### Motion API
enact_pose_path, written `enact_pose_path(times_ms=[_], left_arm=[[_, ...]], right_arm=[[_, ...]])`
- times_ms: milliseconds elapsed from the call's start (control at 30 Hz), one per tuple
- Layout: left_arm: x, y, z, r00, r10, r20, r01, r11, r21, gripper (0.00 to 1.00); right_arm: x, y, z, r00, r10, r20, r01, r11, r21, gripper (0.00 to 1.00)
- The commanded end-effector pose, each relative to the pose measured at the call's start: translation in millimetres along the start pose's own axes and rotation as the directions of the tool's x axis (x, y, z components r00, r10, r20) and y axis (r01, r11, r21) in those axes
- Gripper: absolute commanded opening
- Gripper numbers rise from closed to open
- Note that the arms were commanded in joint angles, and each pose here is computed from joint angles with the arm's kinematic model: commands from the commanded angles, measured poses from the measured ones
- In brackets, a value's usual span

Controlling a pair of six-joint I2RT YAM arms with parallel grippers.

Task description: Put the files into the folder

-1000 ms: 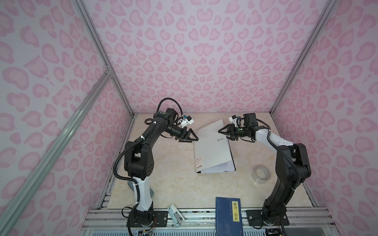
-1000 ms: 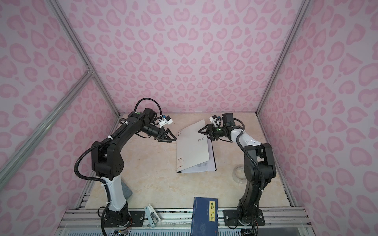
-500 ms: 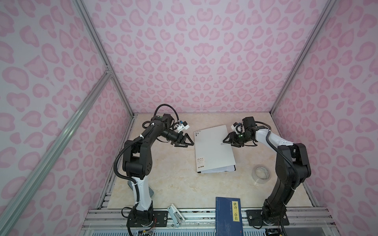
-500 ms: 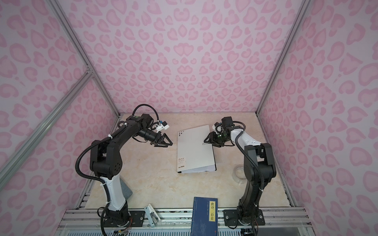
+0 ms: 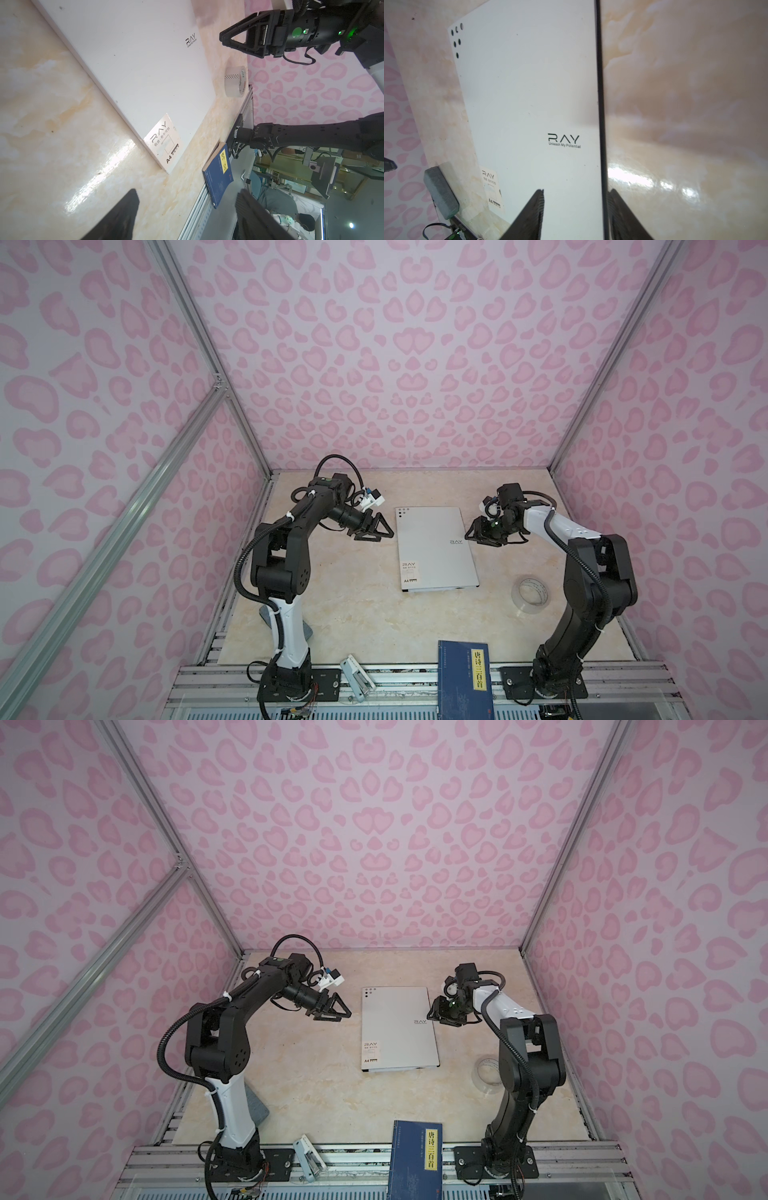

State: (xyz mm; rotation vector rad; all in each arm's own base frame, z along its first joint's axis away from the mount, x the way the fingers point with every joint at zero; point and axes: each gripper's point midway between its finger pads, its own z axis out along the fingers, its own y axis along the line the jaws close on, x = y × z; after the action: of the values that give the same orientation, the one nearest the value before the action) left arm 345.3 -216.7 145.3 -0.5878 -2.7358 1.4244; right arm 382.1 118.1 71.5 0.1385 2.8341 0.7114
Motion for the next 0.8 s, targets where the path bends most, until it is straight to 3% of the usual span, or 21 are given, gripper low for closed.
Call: enact_pose_path(times_ms=[0,133,467,600,767], left_arm=[[1.0,10.2,2.4,1.0,-0.005,-0.003,0.005,0.999,-0.041,0.78],[2.7,24.5,9.5,0.999,-0.052,-0.003,0.051,0.996,-0.077,0.77],[5.0,34.9,24.1,0.997,-0.074,-0.028,0.071,0.993,-0.097,0.76],[1.6,50.2,22.6,0.994,-0.11,-0.005,0.108,0.978,-0.177,0.74],[-9.0,49.7,9.1,0.996,-0.072,0.049,0.081,0.973,-0.218,0.74]], right_arm=[[7.4,-16.1,0.7,1.0,-0.001,-0.004,0.001,0.997,0.08,0.51],[16.4,-9.1,8.0,1.0,-0.005,-0.014,0.006,0.999,0.043,0.51],[35.6,-18.2,27.7,0.998,0.004,-0.057,0.0,0.997,0.08,0.5],[39.7,-19.4,32.4,0.997,-0.001,-0.073,0.009,0.995,0.098,0.5],[44.4,-18.7,39.5,0.995,-0.019,-0.096,0.032,0.99,0.135,0.5]])
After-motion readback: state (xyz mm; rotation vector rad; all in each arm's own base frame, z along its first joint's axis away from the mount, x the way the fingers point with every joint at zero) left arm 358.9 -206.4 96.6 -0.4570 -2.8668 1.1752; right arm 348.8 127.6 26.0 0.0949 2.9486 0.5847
